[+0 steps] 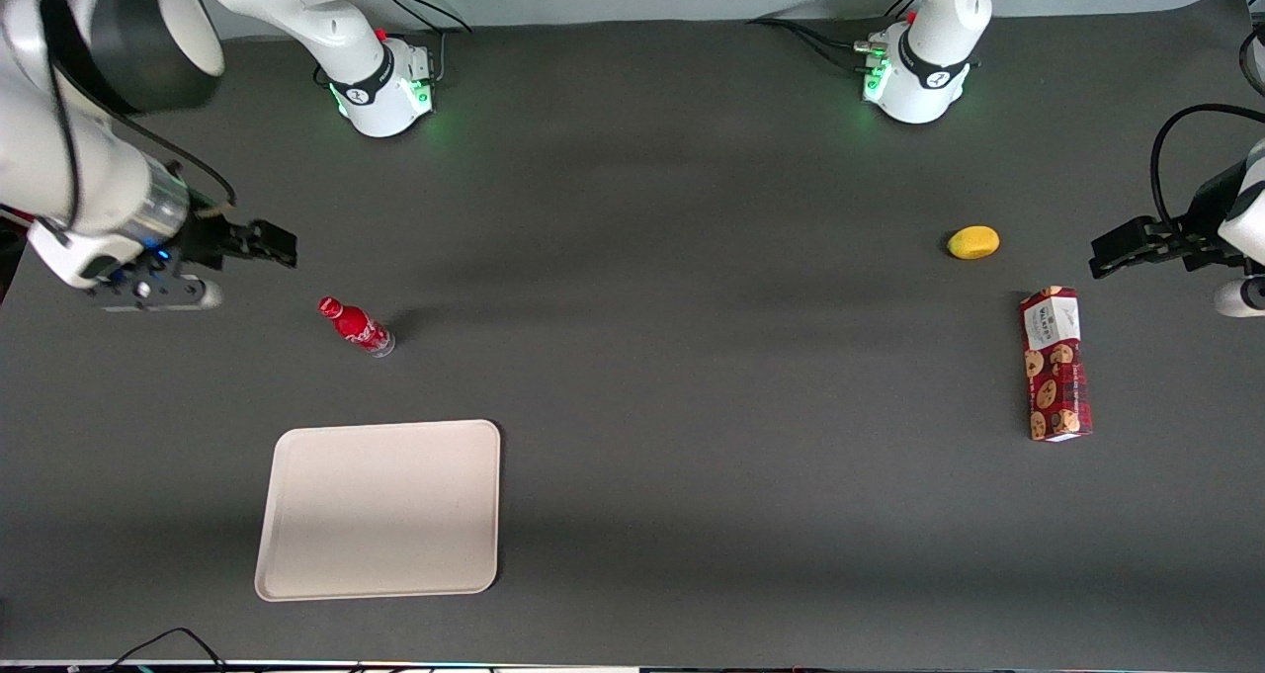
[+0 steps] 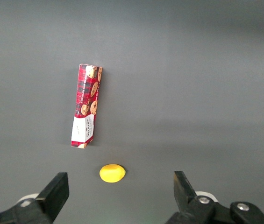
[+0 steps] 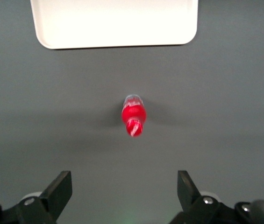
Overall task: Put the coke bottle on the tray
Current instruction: 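Move the right gripper down over the red Coca-Cola bottle's cap, then close the right gripper on the bottle cap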
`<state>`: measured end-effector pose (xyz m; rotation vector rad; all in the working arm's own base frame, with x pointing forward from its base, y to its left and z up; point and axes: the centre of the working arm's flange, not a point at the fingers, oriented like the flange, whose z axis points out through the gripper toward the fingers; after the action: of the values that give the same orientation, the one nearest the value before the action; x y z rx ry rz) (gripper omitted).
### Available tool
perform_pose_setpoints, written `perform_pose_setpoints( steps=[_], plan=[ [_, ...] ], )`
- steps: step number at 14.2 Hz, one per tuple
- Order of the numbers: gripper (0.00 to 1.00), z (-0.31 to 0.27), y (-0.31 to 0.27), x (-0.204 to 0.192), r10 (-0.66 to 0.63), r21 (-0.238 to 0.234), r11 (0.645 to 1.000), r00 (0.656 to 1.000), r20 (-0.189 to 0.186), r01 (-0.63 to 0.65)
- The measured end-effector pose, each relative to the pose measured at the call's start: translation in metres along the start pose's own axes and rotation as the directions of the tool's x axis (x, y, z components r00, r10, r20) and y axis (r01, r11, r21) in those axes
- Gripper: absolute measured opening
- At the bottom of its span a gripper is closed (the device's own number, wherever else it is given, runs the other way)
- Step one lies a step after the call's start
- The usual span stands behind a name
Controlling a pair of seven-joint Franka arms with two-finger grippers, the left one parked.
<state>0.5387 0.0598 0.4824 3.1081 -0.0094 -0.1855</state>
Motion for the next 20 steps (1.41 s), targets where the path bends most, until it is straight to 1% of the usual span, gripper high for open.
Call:
perform_pose_setpoints(
  steps=[4,7,9,11,12,15,16,17,18,19,20],
  plan=[
    [1.0,0.076,0.001,0.002,-0.006,0.003,1.0,0.999,-0.034,0.006],
    [1.0,0.123,0.004,-0.009,-0.002,0.007,1.0,0.998,-0.06,0.003],
    [1.0,0.147,0.007,-0.018,0.002,0.008,1.0,0.998,-0.059,-0.001],
    [1.0,0.159,0.008,-0.023,0.002,0.009,1.0,0.998,-0.061,-0.002],
    [0.93,0.161,0.008,-0.025,0.002,0.01,1.0,0.998,-0.063,-0.002],
    [0.58,0.16,0.008,-0.026,0.002,0.011,1.0,0.998,-0.07,-0.002],
    [0.48,0.16,0.008,-0.026,0.002,0.011,1.0,0.997,-0.071,-0.002],
    [0.41,0.16,0.008,-0.026,0.002,0.012,1.0,0.997,-0.072,-0.002],
    [0.41,0.159,0.008,-0.026,0.002,0.012,1.0,0.997,-0.074,-0.001],
    [0.34,0.159,0.008,-0.026,0.002,0.012,1.0,0.997,-0.075,-0.001],
    [0.3,0.158,0.007,-0.026,0.001,0.012,1.0,0.997,-0.076,0.0]
  ],
)
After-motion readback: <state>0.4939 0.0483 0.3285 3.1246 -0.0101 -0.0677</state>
